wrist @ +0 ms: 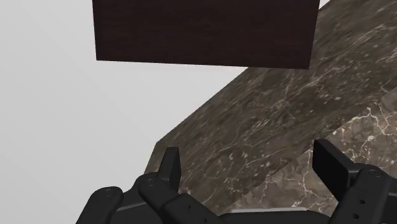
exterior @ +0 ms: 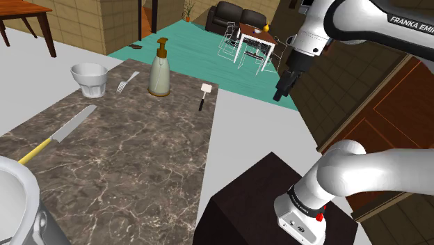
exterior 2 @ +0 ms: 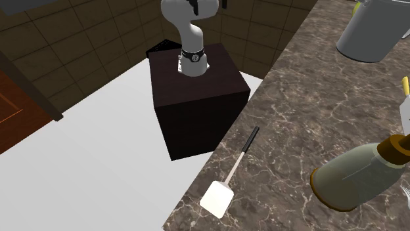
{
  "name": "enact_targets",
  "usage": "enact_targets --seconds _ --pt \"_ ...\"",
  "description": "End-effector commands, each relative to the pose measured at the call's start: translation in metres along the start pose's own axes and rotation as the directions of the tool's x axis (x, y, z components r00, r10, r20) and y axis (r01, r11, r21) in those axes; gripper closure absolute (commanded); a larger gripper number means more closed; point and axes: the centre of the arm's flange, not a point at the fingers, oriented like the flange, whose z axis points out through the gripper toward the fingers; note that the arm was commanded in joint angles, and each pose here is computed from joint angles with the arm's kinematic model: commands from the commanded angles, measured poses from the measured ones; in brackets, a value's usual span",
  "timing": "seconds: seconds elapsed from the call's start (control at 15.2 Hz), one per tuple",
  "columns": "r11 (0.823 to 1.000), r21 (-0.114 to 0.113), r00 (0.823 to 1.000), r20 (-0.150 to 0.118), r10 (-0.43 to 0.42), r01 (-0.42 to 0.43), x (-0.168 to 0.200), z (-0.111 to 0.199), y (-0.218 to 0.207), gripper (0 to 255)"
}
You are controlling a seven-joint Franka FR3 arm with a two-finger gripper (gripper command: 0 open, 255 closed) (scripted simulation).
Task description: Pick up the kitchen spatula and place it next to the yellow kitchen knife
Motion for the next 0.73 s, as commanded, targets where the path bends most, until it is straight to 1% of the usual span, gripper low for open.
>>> enact_targets --seconds 0.0,0.13,0.33,0.46,0.66 --pt "1.000 0.000 1.000 0.000 0.000 0.000 0.000 0.000 0.000 0" --pt "0.998 0.000 0.998 -0.001 0.055 -0.055 0.024 0.010 -0.006 0" --pt "0.990 -0.001 0.990 -0.002 0.138 -0.138 0.060 0.025 -0.012 0" --pt "0.981 -0.001 0.981 -0.002 0.192 -0.192 0.084 0.035 -0.015 0" --pt "0.962 -0.002 0.962 -0.004 0.273 -0.273 0.121 0.049 -0.016 0"
